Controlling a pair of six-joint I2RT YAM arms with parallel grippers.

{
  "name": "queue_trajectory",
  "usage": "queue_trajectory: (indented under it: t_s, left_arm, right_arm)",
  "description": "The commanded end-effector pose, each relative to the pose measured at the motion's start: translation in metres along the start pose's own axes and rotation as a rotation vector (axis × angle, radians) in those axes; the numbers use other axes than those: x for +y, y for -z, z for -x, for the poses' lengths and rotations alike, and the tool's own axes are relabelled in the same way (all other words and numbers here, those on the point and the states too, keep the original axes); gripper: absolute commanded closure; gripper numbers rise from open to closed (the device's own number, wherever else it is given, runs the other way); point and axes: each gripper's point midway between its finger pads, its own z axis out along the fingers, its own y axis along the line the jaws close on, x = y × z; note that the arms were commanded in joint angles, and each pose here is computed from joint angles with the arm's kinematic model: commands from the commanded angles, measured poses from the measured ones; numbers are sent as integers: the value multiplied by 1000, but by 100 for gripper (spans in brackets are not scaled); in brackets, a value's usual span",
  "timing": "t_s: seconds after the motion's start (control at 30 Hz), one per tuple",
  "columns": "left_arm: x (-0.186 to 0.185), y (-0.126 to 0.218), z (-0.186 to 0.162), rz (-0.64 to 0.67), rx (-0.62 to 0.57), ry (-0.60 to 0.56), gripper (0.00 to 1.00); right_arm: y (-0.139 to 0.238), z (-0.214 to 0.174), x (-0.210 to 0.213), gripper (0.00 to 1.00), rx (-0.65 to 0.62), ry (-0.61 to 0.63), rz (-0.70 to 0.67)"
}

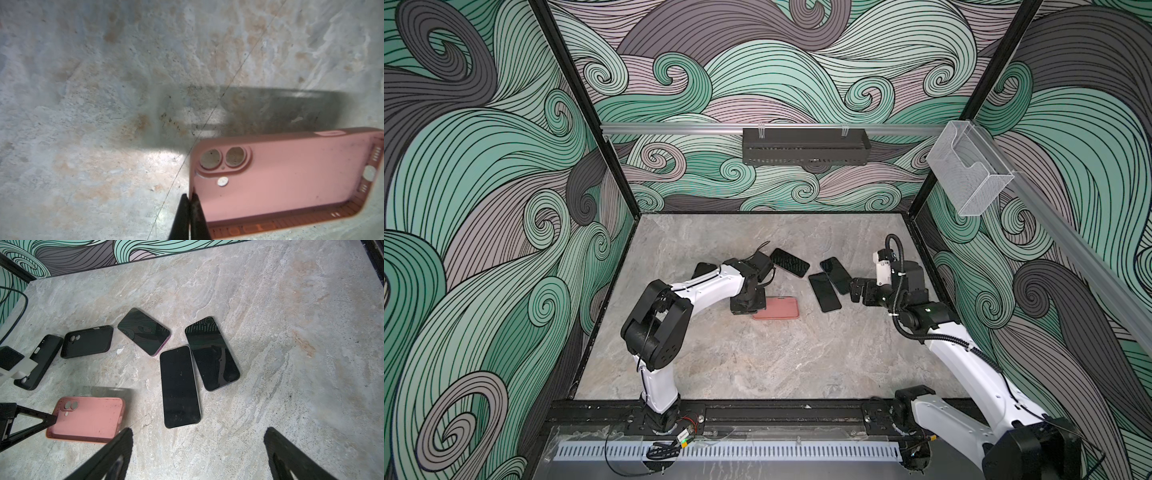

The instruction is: Put the phone into the phone case

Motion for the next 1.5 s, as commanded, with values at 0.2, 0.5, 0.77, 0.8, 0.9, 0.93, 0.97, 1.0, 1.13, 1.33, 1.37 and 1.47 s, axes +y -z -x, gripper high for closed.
queue_trajectory:
  t_s: [0.2,0.5,0.77,0.8,0.9,0.93,0.97,1.0,1.13,1.33,1.37,1.47]
  left_arm:
    - [6,-8,2,77,-33,7,100]
    - [9,-17,-1,96,-21,-24,100]
    - [10,-23,-2,105,-19,-45,99]
    - [10,-24,-2,106,-20,-47,98]
    - [11,-26,-1,109,-20,-60,96]
    - [10,-26,-1,109,-20,-65,96]
    - [10,-26,-1,110,-18,-71,95]
    - [10,-26,-1,111,-18,-74,93]
    - [10,-19,2,103,-36,-84,82]
    - [8,2,10,81,-97,-109,53]
    - [8,8,12,76,-114,-114,47]
    - [6,27,18,46,-173,-141,33]
  right_arm:
    - [0,5,5,2,7,-5,12]
    - [-1,5,5,2,14,-9,11]
    - [-4,4,4,2,25,-2,5]
    - [-5,4,4,2,26,-3,6]
    - [-7,-1,4,2,52,-5,7]
    - [-7,-3,4,2,62,-6,7]
    - [-8,-3,4,2,67,-4,8]
    - [-8,-4,4,2,71,-3,9]
    - [-10,-5,3,1,90,13,3]
    - [-16,-10,10,1,155,31,41]
    - [-18,-11,12,1,173,34,45]
    - [-23,-15,14,1,235,69,37]
